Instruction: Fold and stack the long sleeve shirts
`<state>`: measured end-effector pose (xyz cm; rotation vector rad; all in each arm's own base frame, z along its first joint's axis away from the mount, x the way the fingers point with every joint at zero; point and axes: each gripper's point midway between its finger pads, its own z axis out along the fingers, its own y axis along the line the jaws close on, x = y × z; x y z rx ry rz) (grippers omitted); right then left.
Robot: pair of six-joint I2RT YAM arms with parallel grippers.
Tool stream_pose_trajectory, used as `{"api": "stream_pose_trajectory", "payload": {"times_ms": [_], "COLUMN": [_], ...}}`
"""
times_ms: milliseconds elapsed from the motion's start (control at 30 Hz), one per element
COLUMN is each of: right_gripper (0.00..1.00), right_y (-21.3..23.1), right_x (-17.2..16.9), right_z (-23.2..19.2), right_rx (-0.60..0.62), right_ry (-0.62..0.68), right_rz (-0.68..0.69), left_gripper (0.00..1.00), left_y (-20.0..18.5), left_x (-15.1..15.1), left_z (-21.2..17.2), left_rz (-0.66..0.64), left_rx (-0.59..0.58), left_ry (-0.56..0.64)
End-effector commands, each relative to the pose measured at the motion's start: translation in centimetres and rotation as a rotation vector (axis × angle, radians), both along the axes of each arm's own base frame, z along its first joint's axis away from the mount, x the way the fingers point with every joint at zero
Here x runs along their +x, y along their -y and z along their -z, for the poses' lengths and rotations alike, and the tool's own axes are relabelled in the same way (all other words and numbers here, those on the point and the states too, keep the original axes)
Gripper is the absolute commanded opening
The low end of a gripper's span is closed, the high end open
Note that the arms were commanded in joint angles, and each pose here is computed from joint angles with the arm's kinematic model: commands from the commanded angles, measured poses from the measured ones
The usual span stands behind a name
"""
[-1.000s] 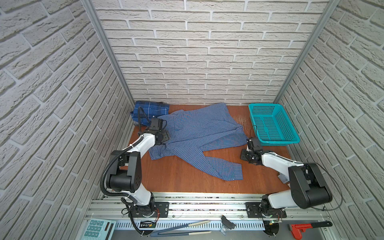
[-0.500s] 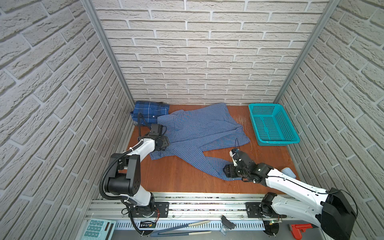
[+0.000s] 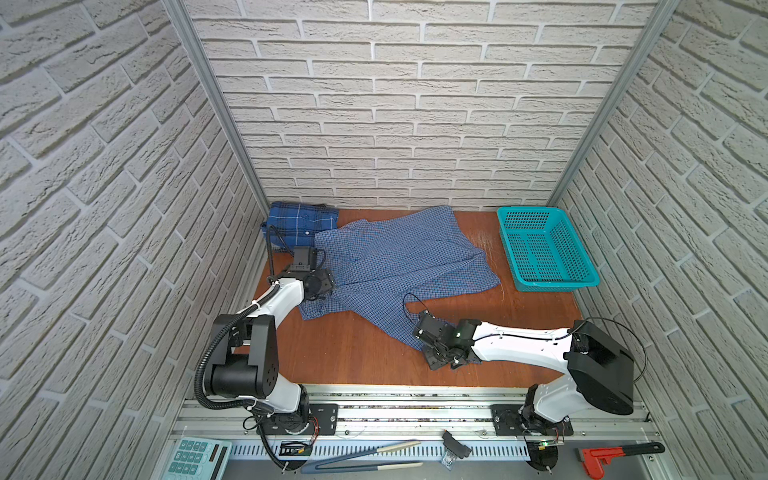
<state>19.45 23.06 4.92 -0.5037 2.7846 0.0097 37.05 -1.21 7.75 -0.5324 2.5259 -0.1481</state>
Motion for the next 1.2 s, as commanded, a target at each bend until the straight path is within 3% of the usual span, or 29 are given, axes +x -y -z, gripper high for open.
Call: {"api": "stream_pose_trajectory", "payload": {"times_ms": [0, 133, 300, 433, 567, 633, 800, 867, 967, 1167], "right_gripper": [0.06, 0.06, 0.06, 0.06, 0.11, 0.29, 0.39, 0.44, 0.55, 0.6], "right_y": [-0.1, -2.6, -0.4, 1.4, 3.7, 4.6, 4.9, 3.0, -2.8, -5.7], "right_x": [3.7, 11.0, 21.0, 28.3, 32.1, 32.9, 31.5, 29.9, 25.7, 22.9], "right_z": [-5.8, -8.6, -9.3, -7.9, -6.0, -5.9, -10.2, -12.6, -13.7, -9.0], "right_rx": [-0.073, -0.007, -0.066, -0.028, -0.046, -0.021, 0.043, 0.135, 0.322, 0.356], "right_ry": [0.126, 0.154, 0.162, 0.154, 0.124, 0.107, 0.139, 0.186, 0.268, 0.238], "right_rz": [-0.021, -0.104, -0.092, -0.068, 0.006, 0.033, 0.109, 0.1, -0.038, 0.091], "left_gripper": [0.82, 0.82, 0.8, 0.8, 0.81, 0.81, 0.81, 0.81, 0.81, 0.82], "left_y": [-0.6, -1.5, -1.8, -0.9, -1.3, -0.9, 0.5, 1.1, 1.9, 4.0], "left_x": [1.2, 1.5, 2.3, 2.7, 2.0, 1.5, 0.5, 0.5, 1.1, 2.7], "left_z": [-2.7, -3.6, -4.6, -5.2, -5.1, -4.9, -4.2, -4.0, -3.6, -4.0], "left_rz": [0.006, -0.02, -0.022, 0.012, 0.006, 0.013, 0.047, 0.059, 0.067, 0.068], "left_rx": [-0.004, -0.004, -0.051, -0.074, -0.047, -0.063, -0.069, -0.062, -0.076, -0.123], "left_ry": [0.082, 0.109, 0.152, 0.176, 0.163, 0.167, 0.16, 0.157, 0.152, 0.184]}}
